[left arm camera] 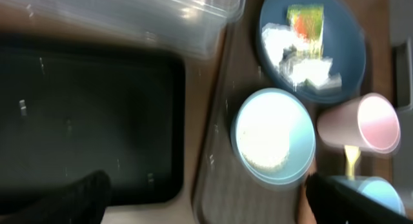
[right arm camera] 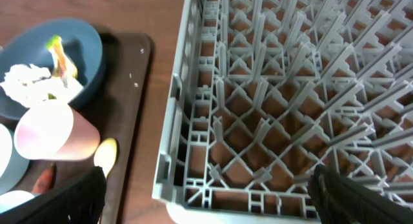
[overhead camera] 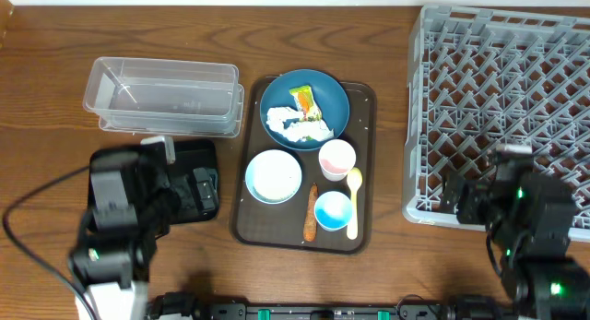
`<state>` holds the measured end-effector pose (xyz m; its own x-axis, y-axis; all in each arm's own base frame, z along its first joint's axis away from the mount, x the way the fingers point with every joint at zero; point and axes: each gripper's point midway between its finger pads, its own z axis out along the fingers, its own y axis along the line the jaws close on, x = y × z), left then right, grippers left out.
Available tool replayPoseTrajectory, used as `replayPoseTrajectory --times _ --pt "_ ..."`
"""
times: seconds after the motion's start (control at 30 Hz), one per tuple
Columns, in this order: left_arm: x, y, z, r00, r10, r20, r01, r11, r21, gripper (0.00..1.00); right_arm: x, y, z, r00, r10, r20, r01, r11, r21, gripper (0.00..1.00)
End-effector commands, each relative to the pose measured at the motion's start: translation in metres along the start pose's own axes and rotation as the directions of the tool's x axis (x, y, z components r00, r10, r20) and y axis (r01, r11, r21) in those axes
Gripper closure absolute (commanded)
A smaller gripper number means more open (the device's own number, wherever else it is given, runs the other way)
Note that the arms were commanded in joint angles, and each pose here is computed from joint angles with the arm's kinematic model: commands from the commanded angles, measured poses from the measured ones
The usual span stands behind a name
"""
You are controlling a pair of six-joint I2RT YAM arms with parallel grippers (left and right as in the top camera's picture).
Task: Sort waste into correct bins and load items into the dishwasher rack
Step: 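Reach the left gripper to the blue plate and grasp the tissues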
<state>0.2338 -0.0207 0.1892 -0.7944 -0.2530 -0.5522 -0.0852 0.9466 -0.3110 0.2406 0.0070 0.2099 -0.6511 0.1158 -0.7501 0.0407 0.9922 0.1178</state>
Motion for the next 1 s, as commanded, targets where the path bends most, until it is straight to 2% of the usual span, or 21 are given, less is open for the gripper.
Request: replayPoseTrajectory --times 0.0,0.13,0.23,0.57,0.8,0.97 --pt "-0.012 -0.011 -0.015 0.997 -0.023 -0.073 0.024 1.0 0.018 0.02 -0.009 0.004 0.001 0.999 -0.007 -0.041 0.007 1.0 -0.008 0.01" --pt "-0.002 -0.011 -0.024 0.979 -0.059 -0.197 0.058 0.998 -0.012 0.02 0.002 0.004 0.009 0.993 -0.003 -0.118 0.001 1.0 -0.01 0.01" --pt "0.003 -0.01 -0.023 0.97 -0.07 -0.231 0.068 0.998 -0.02 0.02 0.01 0.007 0.01 0.988 0.0 -0.156 -0.004 1.0 -0.027 0.01" --pt "-0.034 -0.02 -0.006 0.993 -0.035 -0.112 0.038 0.999 0.023 0.02 0.011 0.007 0.01 0.987 0.0 -0.16 -0.004 1.0 -0.027 0.01" --pt "-0.041 -0.066 0.035 0.982 0.124 -0.144 -0.107 0.987 0.12 0.03 0.011 0.007 0.01 0.987 0.0 -0.161 -0.004 1.0 -0.027 0.01" --pt "-0.047 -0.095 0.074 0.958 0.249 -0.14 -0.238 0.967 0.091 0.04 0.011 0.007 0.01 0.987 0.0 -0.161 -0.004 1.0 -0.027 0.01"
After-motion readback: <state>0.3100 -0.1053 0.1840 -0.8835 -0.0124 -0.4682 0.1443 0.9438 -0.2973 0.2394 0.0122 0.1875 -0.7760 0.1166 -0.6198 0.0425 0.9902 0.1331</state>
